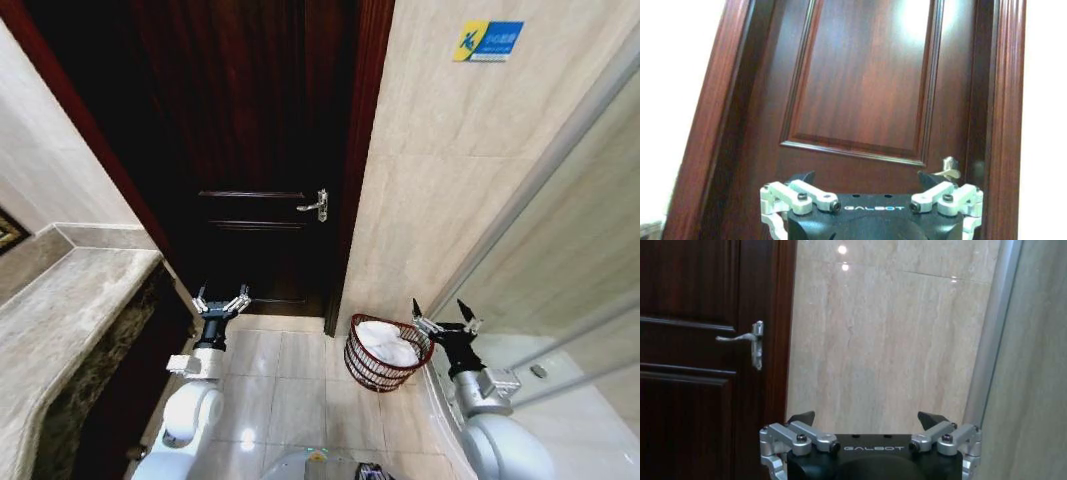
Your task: Discard the used towel into the hamper.
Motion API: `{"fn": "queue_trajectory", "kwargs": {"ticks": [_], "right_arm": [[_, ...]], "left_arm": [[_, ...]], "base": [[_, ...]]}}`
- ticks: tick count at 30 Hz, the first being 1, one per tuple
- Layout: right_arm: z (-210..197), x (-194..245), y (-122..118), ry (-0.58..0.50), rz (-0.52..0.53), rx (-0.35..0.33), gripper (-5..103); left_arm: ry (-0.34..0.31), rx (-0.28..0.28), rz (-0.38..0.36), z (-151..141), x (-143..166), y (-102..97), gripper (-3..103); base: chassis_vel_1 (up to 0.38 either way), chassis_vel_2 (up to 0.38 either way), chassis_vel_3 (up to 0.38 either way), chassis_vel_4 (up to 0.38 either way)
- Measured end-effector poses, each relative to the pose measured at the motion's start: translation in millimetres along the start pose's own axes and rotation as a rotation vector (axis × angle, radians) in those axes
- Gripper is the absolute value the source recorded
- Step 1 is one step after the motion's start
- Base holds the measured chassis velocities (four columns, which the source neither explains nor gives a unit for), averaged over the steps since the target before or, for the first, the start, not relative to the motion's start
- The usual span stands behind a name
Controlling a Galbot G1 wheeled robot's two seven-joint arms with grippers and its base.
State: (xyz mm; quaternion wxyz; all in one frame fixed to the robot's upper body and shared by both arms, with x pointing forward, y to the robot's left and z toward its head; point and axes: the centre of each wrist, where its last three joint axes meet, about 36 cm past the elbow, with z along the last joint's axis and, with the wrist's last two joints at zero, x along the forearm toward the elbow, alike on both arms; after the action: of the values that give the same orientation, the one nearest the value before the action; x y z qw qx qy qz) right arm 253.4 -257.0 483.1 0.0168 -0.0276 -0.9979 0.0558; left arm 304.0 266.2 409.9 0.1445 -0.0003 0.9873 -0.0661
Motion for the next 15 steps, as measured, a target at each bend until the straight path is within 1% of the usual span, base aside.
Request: {"fn": "queue_trajectory", "kwargs": {"ticks": [8,10,13,15], "right_arm": [[0.1,2.9,-0.7,0.001,0.004,0.002,100],[0.4,3.3,-0.8,0.001,0.004,0.002,100],[1.4,3.6,-1.2,0.0,0.006,0.003,100],[1.7,3.5,-1.2,0.0,0.006,0.004,100]], "left_arm": [[-0.009,-0.001,-0.001,-2.3,0.2,0.2,100],[-0.005,-0.008,0.001,-2.5,0.5,0.2,100],[0.007,-0.036,0.007,-2.5,1.8,0.2,100],[0.01,-0.037,0.007,-2.3,2.4,0.0,100]], "base": [[0.122,-0.124,-0.123,0.113],[0.1,-0.087,-0.103,0.117],[0.127,-0.119,-0.112,0.13],[0.121,-0.138,-0.129,0.137]]}}
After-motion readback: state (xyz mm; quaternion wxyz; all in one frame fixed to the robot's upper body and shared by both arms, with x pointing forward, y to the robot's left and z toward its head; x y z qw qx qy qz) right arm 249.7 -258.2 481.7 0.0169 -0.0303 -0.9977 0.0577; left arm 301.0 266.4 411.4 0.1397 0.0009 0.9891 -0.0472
